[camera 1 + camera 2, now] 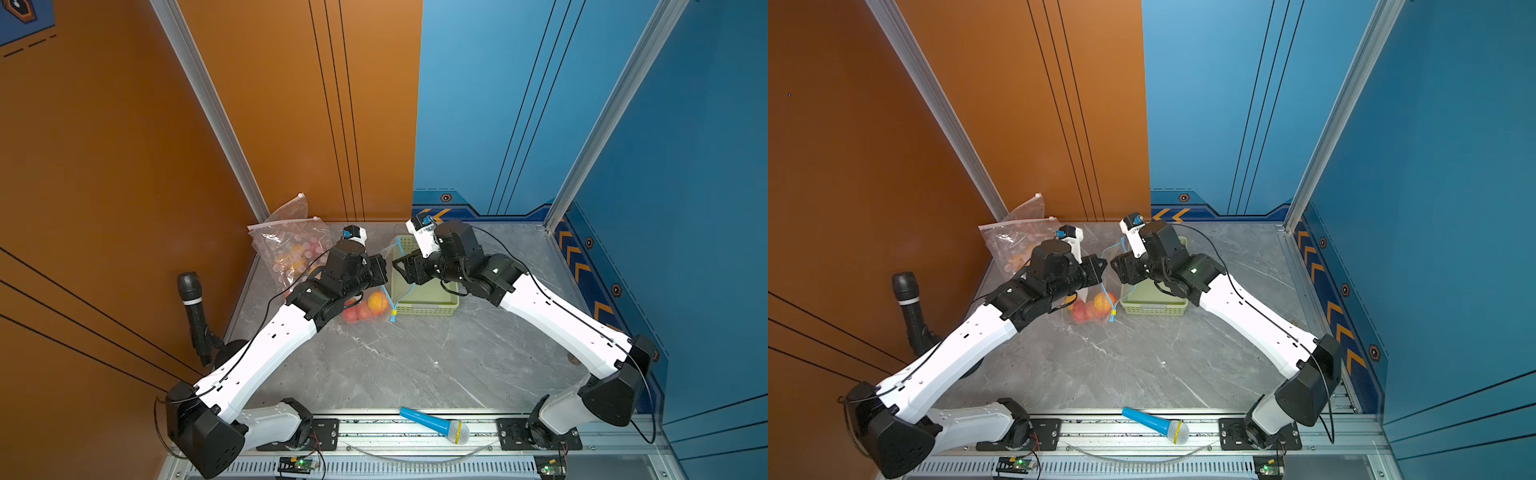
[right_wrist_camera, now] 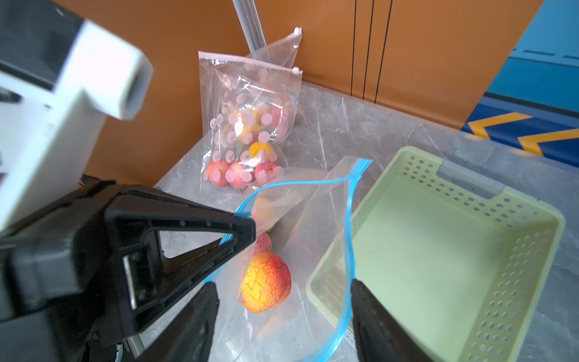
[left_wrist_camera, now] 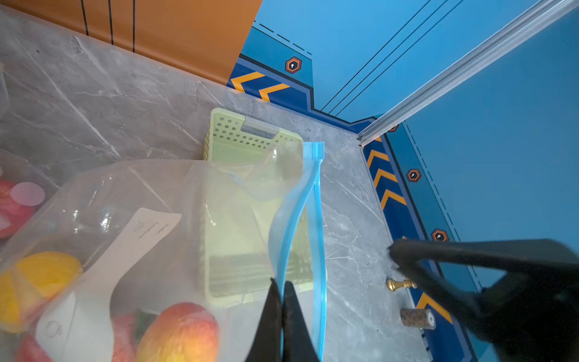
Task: Place the peach in a zip-top bag and seal the zipper
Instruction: Place the peach in the zipper food storage bag, then adjust the zipper food storage bag at the center of the board.
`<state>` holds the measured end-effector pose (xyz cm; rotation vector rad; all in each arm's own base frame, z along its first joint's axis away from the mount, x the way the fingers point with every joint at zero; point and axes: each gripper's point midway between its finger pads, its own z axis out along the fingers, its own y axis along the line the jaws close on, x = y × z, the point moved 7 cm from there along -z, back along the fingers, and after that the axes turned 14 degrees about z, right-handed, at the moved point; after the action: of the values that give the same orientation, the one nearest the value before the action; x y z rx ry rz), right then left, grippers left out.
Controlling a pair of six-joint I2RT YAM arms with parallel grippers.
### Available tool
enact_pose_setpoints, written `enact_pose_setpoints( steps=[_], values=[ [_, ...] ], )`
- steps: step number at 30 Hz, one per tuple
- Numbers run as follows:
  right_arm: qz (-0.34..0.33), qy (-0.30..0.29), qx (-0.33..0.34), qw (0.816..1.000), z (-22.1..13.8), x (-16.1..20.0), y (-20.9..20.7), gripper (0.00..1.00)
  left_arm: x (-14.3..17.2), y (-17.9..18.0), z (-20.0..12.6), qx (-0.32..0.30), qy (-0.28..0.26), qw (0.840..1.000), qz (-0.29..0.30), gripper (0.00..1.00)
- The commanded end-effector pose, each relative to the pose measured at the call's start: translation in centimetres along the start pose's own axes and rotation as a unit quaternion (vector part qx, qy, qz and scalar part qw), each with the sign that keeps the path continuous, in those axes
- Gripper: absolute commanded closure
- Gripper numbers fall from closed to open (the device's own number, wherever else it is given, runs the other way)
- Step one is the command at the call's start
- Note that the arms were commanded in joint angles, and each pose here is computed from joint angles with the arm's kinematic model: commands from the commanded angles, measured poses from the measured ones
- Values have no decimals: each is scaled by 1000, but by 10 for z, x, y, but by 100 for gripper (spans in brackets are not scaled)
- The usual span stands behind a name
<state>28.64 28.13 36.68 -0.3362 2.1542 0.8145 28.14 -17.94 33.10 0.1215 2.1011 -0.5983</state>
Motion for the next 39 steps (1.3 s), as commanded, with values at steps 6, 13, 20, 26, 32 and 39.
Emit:
enact_pose_setpoints(
  steps=[6,13,20,26,32,39],
  values=[
    [36,62,31,997,17,21,-28,38,-11,-11,-25,40,15,998,54,100],
    [59,96,28,993,42,35,-35,53,-11,-19,-26,72,30,995,64,100],
    [120,94,-21,988,34,35,-23,100,-11,-19,-26,72,34,994,81,100],
    [183,81,-54,978,21,33,-14,100,-9,-11,-39,48,12,993,104,96],
    [222,60,-37,972,12,28,-16,100,-3,-1,-67,30,-43,988,142,56],
    [246,47,-5,968,10,23,-20,100,36,14,-85,12,-91,972,218,30]
  ],
)
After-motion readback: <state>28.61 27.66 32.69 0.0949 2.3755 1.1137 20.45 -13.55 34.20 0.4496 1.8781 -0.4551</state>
